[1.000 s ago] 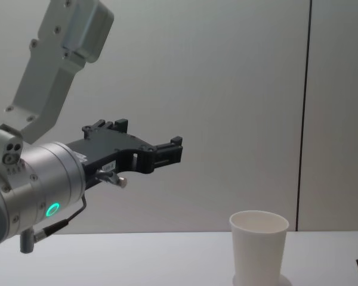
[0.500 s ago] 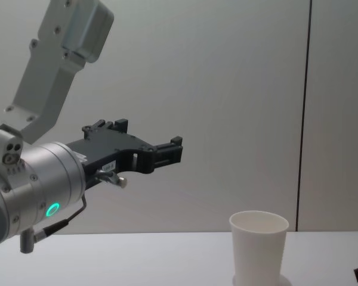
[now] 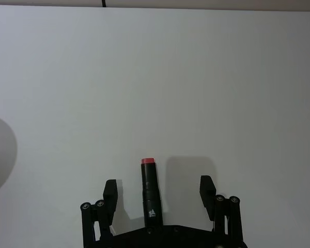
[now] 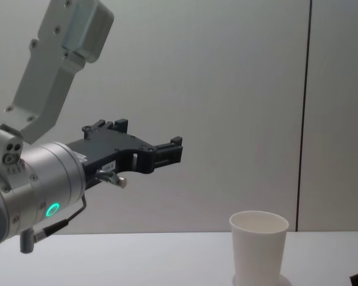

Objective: Place the pen into the pen holder.

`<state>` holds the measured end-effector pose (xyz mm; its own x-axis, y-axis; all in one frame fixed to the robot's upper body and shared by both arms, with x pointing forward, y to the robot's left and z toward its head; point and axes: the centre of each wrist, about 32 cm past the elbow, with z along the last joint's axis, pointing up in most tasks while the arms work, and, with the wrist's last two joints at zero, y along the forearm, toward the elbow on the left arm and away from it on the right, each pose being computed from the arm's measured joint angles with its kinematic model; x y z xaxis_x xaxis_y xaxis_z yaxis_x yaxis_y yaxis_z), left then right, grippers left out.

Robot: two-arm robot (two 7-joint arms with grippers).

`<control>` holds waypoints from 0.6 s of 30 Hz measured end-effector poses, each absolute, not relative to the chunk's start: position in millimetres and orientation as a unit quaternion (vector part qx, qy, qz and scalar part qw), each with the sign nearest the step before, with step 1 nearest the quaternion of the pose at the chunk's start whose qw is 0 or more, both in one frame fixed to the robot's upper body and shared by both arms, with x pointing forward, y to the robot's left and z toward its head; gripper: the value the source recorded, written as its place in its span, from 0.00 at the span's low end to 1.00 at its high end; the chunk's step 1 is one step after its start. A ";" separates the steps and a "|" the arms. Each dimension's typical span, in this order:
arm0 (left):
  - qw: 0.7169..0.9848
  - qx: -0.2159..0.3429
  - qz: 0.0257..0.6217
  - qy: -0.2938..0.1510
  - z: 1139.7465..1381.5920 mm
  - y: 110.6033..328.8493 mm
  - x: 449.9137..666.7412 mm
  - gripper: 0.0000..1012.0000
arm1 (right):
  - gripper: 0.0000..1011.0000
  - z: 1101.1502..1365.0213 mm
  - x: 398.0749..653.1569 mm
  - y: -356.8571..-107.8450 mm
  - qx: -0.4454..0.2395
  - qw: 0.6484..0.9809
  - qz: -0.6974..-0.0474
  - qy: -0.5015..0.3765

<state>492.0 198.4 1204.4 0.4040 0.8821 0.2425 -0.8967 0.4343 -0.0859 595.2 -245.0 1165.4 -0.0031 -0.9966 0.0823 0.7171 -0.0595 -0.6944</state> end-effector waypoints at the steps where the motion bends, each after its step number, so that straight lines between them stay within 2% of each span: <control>1: 0.837 0.029 0.531 -0.126 1204.4 198.4 492.0 0.99 | 0.99 1164.1 595.9 -244.8 -0.292 0.643 -0.666 0.240; 7: 0.837 0.029 0.531 -0.126 1204.4 198.4 492.0 0.99 | 0.92 1159.6 597.7 -244.5 -0.293 0.642 -0.665 0.244; 8: 0.837 0.029 0.531 -0.126 1204.4 198.4 492.0 0.99 | 0.87 1159.0 597.9 -244.4 -0.292 0.643 -0.665 0.244; 13: 0.837 0.029 0.531 -0.126 1204.4 198.4 492.0 0.99 | 0.76 1156.7 599.3 -243.7 -0.291 0.644 -0.664 0.244; 18: 0.837 0.029 0.531 -0.126 1204.4 198.4 492.0 0.99 | 0.59 1154.1 600.6 -243.2 -0.290 0.645 -0.663 0.245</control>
